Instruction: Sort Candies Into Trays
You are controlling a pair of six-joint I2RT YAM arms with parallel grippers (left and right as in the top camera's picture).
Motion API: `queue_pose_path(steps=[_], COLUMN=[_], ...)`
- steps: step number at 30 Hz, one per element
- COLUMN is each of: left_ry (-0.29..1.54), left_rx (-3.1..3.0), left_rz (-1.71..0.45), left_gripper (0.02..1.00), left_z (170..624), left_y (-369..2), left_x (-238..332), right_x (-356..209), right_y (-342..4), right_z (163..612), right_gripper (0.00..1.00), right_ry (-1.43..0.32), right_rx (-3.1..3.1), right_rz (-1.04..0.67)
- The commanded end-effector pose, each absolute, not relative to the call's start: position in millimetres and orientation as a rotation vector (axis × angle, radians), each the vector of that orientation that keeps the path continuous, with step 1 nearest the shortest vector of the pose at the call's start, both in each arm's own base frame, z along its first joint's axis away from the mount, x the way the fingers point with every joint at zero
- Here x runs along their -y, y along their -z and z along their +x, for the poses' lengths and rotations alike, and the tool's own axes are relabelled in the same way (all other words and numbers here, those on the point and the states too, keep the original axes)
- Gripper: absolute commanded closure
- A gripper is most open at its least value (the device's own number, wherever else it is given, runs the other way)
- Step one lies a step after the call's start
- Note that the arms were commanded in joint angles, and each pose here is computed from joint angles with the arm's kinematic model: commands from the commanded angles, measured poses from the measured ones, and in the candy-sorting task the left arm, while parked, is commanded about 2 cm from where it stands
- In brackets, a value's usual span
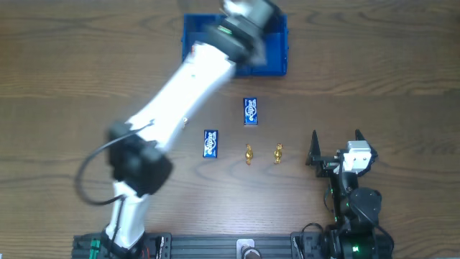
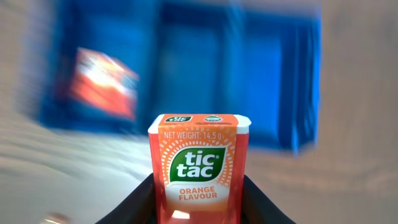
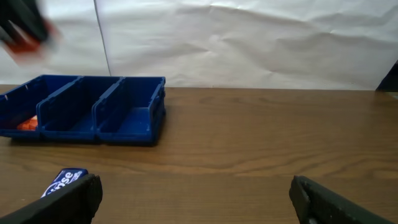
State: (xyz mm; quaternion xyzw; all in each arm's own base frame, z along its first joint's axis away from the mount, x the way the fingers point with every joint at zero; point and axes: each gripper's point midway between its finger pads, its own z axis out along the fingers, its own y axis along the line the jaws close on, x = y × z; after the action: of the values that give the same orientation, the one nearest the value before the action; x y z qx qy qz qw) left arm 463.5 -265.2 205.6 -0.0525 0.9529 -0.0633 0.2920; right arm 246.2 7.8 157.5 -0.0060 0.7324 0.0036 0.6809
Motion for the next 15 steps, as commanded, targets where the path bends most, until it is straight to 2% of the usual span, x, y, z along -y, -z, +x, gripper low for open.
queue_pose_path(steps=[1,7,15], left_ry=[0.06,0.016,0.011], left_rx=[-2.571,-2.627,-2.687], left_rz=[-0.109,-0.102,-0.081], left_gripper=[0.713,0.704,0.673], left_z=[491,505,515], left_y=[-194,-167,-133], left_x=[205,177,168], right_x=[-7,-7,-7], right_y=[-158,-158,-158], right_z=[246,246,246], right_gripper=[0.003,0.003,0.003], right_ry=[0.008,0.008,0.008], right_rx=[-1.643,-1.643,-1.643], right_rz=[-0.025,-0.025,-0.025])
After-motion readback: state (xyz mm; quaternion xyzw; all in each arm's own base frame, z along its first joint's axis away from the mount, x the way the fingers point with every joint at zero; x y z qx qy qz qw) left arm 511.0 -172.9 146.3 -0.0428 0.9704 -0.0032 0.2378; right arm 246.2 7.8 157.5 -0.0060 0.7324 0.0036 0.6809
